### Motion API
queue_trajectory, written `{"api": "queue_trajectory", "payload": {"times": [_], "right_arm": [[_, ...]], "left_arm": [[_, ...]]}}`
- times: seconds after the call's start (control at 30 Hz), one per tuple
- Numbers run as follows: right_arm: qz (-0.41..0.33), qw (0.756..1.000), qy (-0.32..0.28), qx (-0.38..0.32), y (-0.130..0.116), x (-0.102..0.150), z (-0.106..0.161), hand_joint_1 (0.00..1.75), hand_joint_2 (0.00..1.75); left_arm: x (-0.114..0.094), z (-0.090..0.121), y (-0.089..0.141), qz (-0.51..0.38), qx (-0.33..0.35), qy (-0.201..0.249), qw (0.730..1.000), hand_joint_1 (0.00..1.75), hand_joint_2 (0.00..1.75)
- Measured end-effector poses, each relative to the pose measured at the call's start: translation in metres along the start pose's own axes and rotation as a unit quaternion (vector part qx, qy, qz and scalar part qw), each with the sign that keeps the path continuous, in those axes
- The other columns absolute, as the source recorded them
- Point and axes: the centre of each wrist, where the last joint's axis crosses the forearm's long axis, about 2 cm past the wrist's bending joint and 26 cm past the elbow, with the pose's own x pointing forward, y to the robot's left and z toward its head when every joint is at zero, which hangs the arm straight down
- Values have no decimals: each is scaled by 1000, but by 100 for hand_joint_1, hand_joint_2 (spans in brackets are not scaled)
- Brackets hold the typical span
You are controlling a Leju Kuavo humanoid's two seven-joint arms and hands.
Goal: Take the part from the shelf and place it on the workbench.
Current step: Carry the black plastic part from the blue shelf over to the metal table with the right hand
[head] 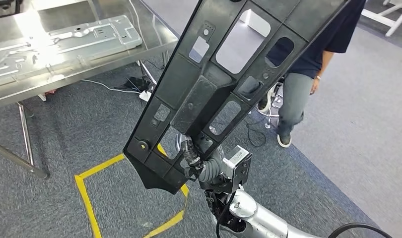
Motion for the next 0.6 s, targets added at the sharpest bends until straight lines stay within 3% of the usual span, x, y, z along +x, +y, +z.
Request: {"api": "queue_trajectory", "payload": {"times": [0.6], "right_arm": [[42,999,13,16,0,-4,-1,175,175]], "left_arm": [[-1,0,0,1,-7,21,1000,0,175]]}}
